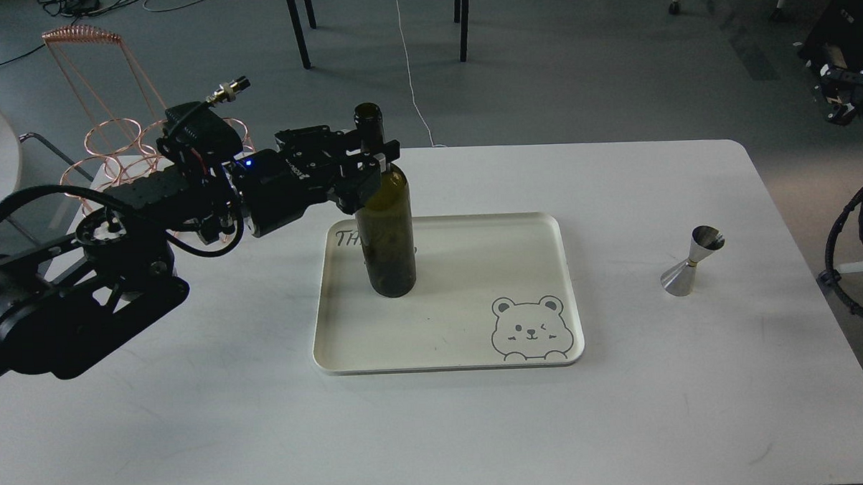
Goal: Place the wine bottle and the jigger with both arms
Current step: 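Grasp the green wine bottle with the left gripper, then lift the bottle and carry it over the copper wire rack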
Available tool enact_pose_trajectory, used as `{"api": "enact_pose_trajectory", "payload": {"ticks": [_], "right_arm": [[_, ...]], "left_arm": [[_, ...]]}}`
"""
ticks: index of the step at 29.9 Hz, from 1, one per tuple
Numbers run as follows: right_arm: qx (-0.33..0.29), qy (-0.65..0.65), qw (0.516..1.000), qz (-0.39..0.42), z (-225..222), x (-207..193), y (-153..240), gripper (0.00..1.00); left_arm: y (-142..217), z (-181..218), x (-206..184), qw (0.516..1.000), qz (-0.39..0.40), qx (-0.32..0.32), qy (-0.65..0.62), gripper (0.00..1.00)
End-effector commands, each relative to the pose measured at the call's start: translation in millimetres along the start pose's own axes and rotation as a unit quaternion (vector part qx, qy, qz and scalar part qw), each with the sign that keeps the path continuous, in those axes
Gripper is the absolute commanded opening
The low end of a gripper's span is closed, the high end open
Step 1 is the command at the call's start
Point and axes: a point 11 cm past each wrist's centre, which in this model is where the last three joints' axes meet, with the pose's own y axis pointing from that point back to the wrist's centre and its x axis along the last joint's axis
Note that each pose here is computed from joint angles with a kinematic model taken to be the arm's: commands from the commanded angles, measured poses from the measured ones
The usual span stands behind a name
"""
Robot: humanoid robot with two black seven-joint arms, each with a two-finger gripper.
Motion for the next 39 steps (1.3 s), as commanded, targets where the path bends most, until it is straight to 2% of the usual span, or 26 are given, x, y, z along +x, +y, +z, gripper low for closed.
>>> {"api": "enact_pose_trajectory", "payload": {"ticks": [1, 4, 10, 19, 22, 28, 39], "right_arm": [[-0.001, 0.001, 1.0, 0.0, 0, 1, 1, 0.96], [0.001, 0.002, 1.0, 0.0, -2, 1, 0, 0.96], [0.005, 0.005, 1.0, 0.001, -7, 3, -1, 0.96], [0.004, 0.002, 1.0, -0.002, -4, -1, -2, 0.96], [0.005, 0.002, 1.0, -0.003, -5, -2, -3, 0.96], [0.008, 0.003, 1.0, -0.004, -9, -3, -5, 0.96], [0.01, 0.005, 1.0, -0.003, -12, -1, -5, 0.96]], "left_arm": [[0, 2, 5, 1.0, 0.01, -0.002, -0.003, 0.17], [4, 0, 12, 1.0, 0.021, 0.0, -0.012, 0.12], [30, -12, 50, 0.997, 0.048, 0.014, -0.056, 0.1], [90, -59, 124, 0.99, 0.044, 0.096, -0.097, 0.09], [107, -91, 146, 0.983, 0.048, 0.145, -0.101, 0.08], [135, -139, 154, 0.972, 0.053, 0.21, -0.092, 0.07], [117, -150, 126, 0.972, 0.034, 0.217, -0.076, 0.06]]}}
